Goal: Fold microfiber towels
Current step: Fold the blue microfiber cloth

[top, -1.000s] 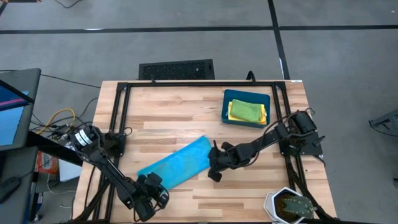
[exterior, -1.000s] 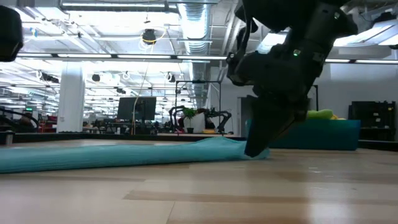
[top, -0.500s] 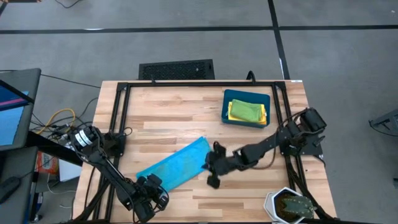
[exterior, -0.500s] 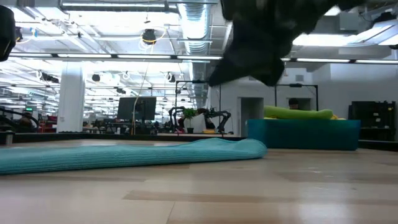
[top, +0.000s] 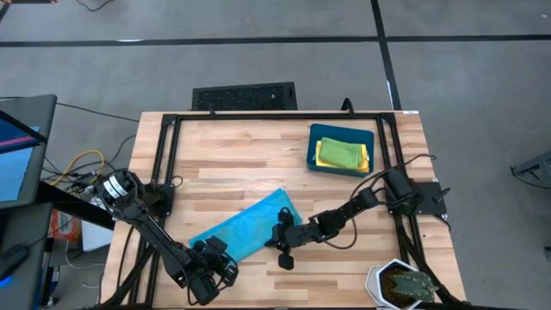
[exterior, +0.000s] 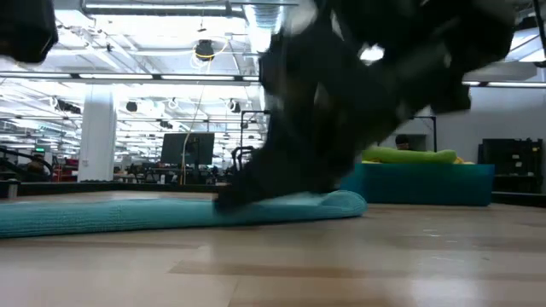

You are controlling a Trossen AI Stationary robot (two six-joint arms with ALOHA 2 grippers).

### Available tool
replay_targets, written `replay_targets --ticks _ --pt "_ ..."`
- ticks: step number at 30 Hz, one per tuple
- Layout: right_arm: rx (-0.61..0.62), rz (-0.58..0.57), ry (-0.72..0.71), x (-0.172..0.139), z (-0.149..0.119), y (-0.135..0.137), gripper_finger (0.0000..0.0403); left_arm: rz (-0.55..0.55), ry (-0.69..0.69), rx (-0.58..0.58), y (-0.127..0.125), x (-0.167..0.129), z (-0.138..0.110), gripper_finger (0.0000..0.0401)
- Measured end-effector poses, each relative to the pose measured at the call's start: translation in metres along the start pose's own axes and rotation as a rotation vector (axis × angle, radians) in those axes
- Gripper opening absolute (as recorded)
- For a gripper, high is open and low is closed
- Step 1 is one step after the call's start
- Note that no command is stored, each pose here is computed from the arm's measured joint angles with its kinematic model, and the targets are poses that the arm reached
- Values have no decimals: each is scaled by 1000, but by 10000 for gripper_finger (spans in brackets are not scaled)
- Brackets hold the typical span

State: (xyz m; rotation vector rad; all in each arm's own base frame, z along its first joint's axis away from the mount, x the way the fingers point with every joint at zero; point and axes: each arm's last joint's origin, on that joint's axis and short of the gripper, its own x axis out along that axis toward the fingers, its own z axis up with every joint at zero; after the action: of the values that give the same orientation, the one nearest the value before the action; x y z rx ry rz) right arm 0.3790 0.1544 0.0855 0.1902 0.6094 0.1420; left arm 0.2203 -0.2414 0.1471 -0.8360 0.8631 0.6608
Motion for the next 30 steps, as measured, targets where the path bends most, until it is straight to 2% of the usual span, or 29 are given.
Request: replay_targets --ticks 6,10,13,16,22,26,30 --pt "57 15 8 9 -9 -4 16 -9 -20 38 -21 -29 -1 0" --pt "57 21 -5 8 -7 -4 10 25 -30 7 -15 -32 -31 0" --pt "62 24 -2 7 -5 -6 10 34 -21 -60 -7 -29 -59 0" --pt "72 29 0 8 -4 -8 15 62 -2 -43 -4 -27 -73 0" --pt "93 44 11 7 -4 -7 13 119 -44 -1 1 -26 -72 0" --pt "95 44 12 7 -4 -7 12 128 -125 78 -8 -49 -59 0" --pt "112 44 13 7 -4 -7 19 208 -193 158 2 -58 -55 0"
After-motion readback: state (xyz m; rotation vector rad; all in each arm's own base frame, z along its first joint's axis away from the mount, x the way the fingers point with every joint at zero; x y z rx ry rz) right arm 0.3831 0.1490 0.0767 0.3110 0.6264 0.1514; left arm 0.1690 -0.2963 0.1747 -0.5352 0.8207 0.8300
